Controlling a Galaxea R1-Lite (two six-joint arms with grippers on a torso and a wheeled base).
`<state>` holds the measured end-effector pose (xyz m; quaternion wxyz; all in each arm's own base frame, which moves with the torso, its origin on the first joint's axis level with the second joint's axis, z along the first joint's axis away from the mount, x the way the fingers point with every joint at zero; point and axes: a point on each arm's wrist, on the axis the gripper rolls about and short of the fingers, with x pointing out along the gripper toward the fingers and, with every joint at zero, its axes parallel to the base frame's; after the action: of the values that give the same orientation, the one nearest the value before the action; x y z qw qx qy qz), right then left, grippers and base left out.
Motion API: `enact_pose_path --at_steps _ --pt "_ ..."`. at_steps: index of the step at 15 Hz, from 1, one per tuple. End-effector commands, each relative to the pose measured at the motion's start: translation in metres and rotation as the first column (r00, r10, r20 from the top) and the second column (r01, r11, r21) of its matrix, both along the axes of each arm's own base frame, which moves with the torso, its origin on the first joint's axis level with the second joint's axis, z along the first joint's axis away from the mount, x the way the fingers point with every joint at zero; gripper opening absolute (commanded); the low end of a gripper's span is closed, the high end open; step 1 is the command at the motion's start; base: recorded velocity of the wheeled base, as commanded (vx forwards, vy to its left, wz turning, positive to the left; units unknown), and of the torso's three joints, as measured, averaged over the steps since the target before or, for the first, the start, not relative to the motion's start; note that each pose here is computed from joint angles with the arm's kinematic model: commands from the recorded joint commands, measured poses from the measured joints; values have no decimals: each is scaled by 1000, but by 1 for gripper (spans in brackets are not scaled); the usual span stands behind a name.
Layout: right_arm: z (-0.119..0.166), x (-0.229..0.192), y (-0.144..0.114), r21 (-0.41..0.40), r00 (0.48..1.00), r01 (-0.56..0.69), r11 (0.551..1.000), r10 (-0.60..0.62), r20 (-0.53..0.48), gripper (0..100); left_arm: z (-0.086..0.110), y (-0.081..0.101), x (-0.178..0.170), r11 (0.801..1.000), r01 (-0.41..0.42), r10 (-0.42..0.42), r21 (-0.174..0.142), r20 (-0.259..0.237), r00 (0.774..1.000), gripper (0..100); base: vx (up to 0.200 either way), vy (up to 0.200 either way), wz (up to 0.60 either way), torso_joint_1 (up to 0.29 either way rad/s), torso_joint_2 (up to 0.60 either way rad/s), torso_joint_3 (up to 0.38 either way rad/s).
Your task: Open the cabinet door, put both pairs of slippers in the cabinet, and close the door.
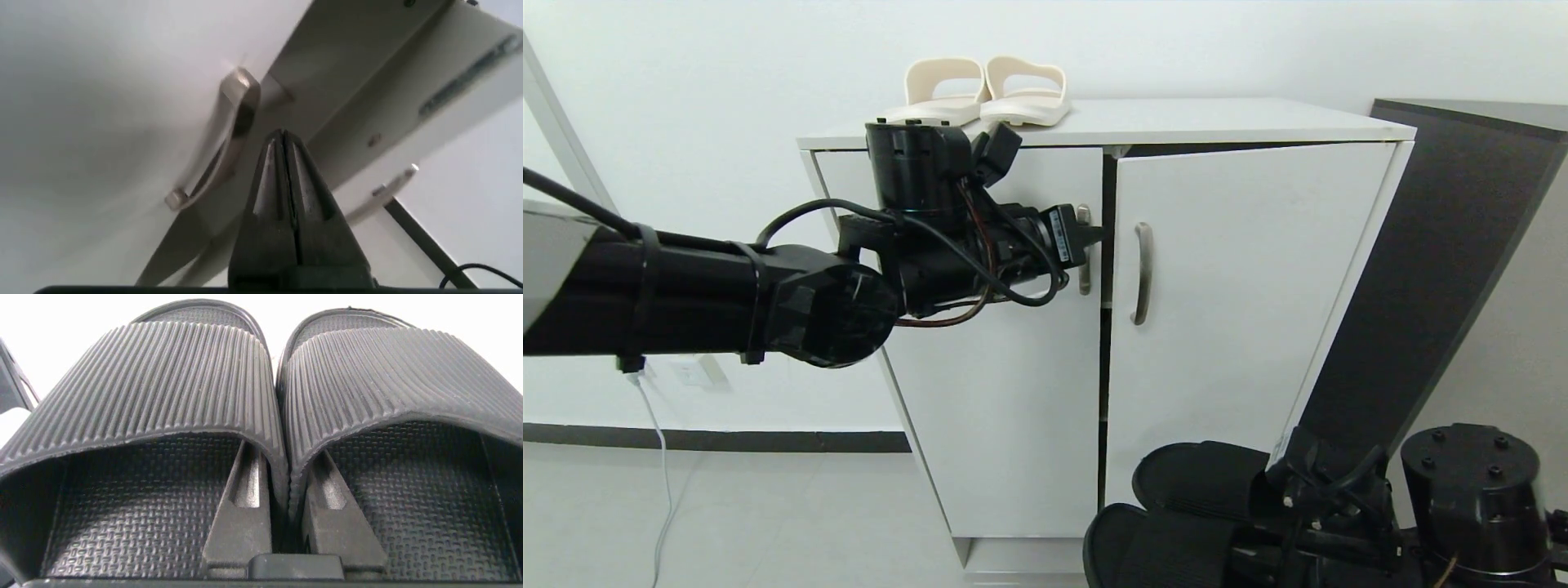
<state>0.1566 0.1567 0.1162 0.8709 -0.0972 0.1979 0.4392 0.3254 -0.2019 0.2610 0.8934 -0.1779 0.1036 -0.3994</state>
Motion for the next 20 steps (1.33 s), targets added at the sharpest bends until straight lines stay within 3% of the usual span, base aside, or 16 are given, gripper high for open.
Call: enact_pose_path --at_steps 1,9,11,14,17,20 --pt "-1 -2 0 -2 1000 -8 1000 8 -1 0 -2 -3 5 1000 2 -2 -1 2 1000 0 0 0 0 0 0 0" --pt "0 -6 2 -2 1000 -26 1000 26 0 0 -4 -11 9 1000 23 -23 -1 4 1000 0 0 0 0 0 0 0" --pt "-1 -8 3 -5 999 -34 999 34 -3 0 -3 -20 2 999 49 -49 -1 9 999 0 -200 0 0 5 2 0" --pt "-2 -10 3 -6 999 -42 999 42 -3 0 -4 -28 -26 995 102 -102 12 -3 995 0 -200 0 0 2 4 6" --pt "0 -20 3 -5 997 -78 997 78 4 0 6 -40 -70 979 205 -205 7 31 978 0 -200 0 0 -1 4 1" --pt "0 -28 5 -6 994 -109 994 109 6 0 10 -49 -82 968 251 -251 10 68 965 0 -200 0 0 1 2 1"
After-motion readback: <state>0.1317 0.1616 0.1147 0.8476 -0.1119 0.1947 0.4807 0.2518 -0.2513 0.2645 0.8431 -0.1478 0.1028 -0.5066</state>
